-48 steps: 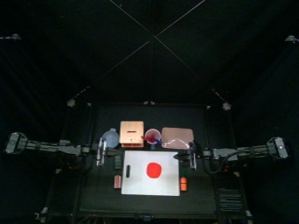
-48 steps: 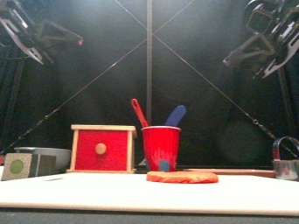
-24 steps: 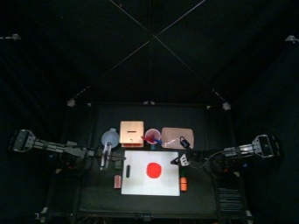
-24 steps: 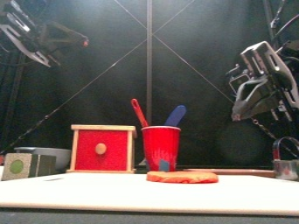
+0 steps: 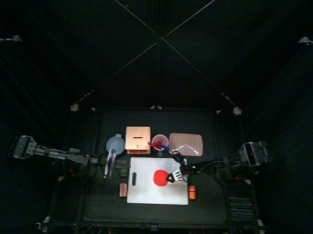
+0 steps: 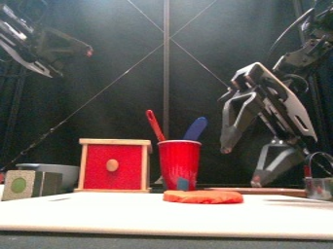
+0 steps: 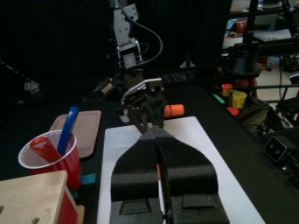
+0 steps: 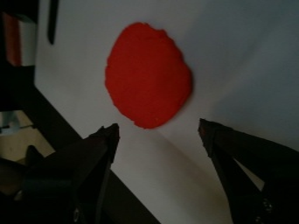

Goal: Place dough onto plate

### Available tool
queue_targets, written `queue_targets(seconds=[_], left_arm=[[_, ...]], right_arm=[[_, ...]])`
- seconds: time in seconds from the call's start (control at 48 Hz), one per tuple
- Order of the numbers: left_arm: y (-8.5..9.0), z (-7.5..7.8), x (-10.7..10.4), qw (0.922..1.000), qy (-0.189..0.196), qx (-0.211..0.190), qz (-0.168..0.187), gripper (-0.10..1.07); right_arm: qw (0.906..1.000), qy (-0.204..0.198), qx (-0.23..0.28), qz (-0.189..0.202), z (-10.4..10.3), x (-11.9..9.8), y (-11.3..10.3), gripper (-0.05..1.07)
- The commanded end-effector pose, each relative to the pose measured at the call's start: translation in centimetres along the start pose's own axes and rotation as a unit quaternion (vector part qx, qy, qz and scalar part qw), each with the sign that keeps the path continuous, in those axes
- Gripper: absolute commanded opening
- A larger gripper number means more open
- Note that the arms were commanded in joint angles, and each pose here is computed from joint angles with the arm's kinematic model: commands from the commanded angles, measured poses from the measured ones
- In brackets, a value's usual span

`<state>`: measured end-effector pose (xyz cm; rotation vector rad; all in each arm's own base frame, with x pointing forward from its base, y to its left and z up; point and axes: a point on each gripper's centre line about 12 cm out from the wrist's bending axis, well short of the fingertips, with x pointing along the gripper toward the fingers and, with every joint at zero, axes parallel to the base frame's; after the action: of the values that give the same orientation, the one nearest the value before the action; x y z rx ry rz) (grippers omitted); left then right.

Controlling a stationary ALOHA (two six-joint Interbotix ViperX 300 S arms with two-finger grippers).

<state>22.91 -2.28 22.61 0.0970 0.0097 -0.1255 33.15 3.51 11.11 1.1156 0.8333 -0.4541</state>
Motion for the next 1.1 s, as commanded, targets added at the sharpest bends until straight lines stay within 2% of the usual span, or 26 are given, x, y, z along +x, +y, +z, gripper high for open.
queue_targets(seconds=[0.0,0.333,0.646,0.896,1.083], left_arm=[[0.1,0.5,0.1,0.9999,-0.010,0.002,0.001,0.02],[0.1,0.5,0.1,1.0000,-0.010,0.001,0.001,0.02],[0.1,0.2,0.0,1.0000,-0.006,0.000,0.001,0.02],[0.1,0.2,0.0,1.0000,-0.006,0.000,0.002,0.02],[0.3,0.0,-0.1,1.0000,-0.002,0.000,0.006,0.02]], right_arm=[[0.9999,-0.009,0.003,0.013,0.8,-0.2,1.0,1.01],[0.9996,-0.020,0.015,0.011,2.4,1.7,2.0,1.01],[0.9991,-0.027,-0.005,0.031,3.2,2.2,4.1,0.99],[0.9995,-0.023,-0.007,0.022,3.0,2.9,3.7,0.75],[0.9992,-0.027,-0.011,0.028,3.1,3.3,4.1,0.68]])
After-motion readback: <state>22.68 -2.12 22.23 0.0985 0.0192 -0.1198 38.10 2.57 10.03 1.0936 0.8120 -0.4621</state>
